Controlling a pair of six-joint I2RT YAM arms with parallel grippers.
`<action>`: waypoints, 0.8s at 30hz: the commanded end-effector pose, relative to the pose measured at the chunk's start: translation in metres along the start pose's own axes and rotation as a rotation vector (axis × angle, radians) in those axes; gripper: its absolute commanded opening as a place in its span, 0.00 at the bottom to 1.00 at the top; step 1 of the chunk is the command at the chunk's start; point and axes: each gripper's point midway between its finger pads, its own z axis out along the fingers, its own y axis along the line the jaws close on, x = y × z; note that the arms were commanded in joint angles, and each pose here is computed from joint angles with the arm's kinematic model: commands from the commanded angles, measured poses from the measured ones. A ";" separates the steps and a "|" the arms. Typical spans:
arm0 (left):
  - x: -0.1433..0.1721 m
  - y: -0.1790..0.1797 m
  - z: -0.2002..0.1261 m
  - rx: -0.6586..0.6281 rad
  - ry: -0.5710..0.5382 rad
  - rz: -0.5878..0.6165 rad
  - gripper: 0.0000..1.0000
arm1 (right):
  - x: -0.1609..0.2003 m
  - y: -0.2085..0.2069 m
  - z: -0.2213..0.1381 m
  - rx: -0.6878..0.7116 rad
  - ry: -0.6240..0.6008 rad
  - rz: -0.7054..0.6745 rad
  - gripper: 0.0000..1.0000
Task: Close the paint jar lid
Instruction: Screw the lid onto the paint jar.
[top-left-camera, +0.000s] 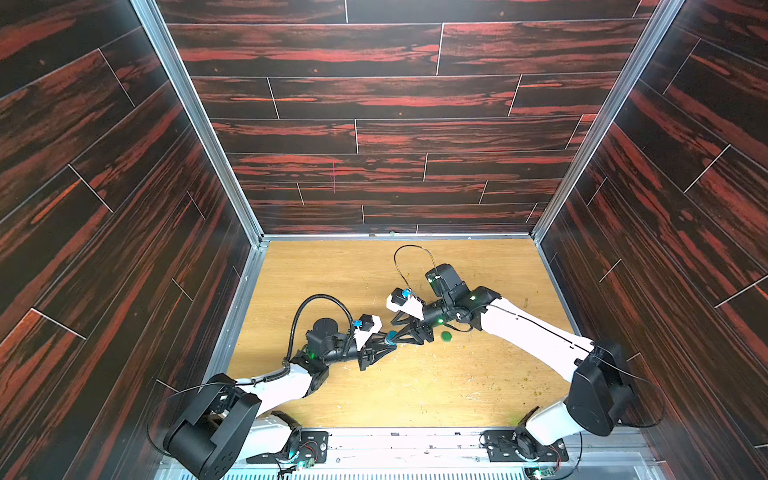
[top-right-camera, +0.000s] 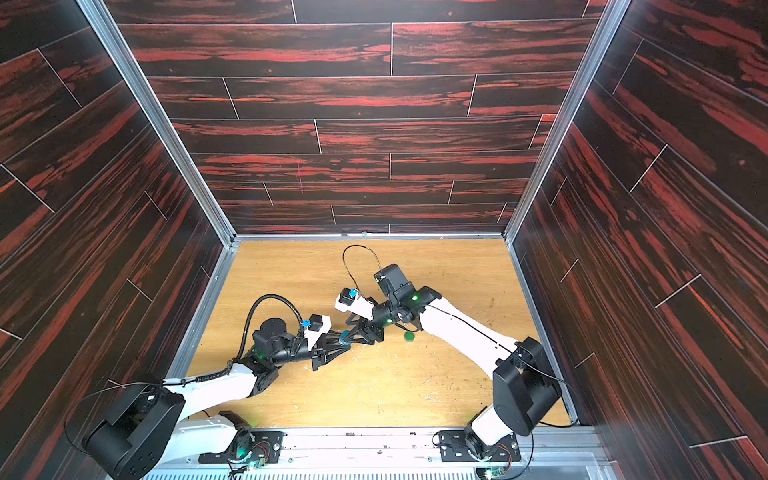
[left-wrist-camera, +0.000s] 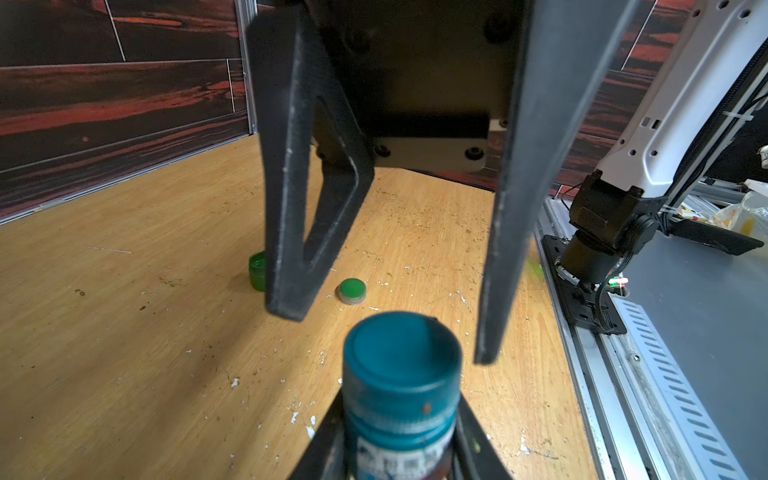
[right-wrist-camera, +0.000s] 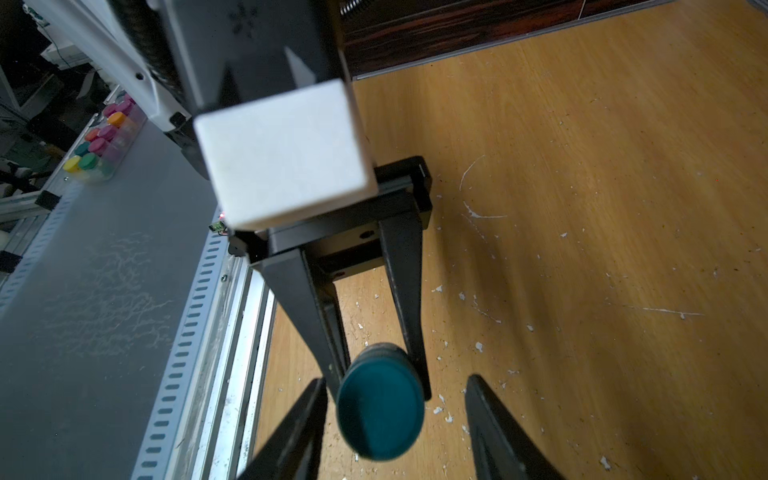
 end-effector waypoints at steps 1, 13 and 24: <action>-0.020 -0.001 0.000 0.010 -0.037 0.058 0.05 | 0.002 0.009 0.003 -0.063 0.016 0.017 0.56; -0.021 0.000 -0.001 0.001 -0.038 0.063 0.05 | 0.007 0.010 0.008 -0.097 0.040 0.049 0.50; -0.019 0.003 -0.001 -0.011 -0.032 0.062 0.06 | 0.006 0.005 0.010 -0.077 0.036 0.081 0.34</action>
